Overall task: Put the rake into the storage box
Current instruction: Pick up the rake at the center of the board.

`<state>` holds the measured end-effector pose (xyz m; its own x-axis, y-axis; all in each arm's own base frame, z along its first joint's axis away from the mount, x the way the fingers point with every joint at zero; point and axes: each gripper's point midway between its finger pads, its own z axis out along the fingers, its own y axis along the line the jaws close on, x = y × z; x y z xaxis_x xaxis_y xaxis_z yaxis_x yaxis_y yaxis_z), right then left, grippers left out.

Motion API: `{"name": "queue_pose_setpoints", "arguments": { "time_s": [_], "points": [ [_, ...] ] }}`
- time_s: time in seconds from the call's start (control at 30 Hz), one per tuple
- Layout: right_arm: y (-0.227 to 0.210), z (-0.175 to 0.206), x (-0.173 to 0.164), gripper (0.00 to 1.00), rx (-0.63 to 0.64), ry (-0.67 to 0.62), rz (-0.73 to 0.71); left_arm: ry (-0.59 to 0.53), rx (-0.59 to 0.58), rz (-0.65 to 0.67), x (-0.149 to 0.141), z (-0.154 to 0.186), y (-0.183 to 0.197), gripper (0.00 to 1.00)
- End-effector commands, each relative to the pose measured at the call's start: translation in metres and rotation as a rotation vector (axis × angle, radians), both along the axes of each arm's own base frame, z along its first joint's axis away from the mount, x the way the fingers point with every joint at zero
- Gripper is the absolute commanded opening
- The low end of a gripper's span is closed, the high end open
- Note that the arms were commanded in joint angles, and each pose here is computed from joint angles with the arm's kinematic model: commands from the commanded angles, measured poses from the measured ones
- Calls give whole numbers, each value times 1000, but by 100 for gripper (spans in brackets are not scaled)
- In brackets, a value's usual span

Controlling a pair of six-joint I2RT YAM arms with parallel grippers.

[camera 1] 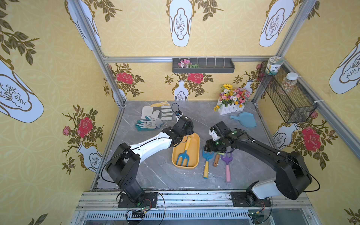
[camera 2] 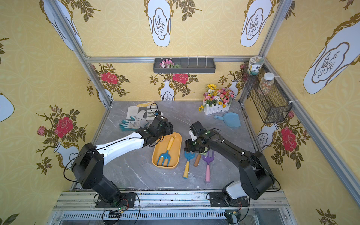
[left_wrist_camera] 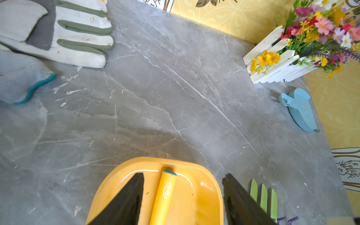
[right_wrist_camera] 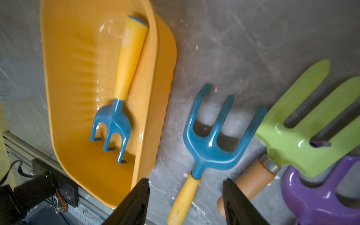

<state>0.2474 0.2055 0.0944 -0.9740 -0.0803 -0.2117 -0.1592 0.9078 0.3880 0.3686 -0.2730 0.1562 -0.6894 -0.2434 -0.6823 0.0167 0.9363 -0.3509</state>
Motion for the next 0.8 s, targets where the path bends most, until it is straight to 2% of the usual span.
{"name": "queue_pose_setpoints", "arguments": {
  "time_s": [0.0,0.1,0.3,0.5,0.77],
  "points": [
    [2,-6,-23,64,1,60,-7,-6,23,76,-7,5,10,69],
    [14,-11,-40,64,31,76,18,-13,23,90,-13,11,12,70],
    [26,-28,-62,64,-38,84,62,-36,3,121,-18,20,23,70],
    [17,-45,-62,64,-130,59,5,-130,41,58,-10,39,19,71],
    [23,-66,-64,63,-163,69,17,-135,-1,40,-10,36,14,71]
  ]
}}
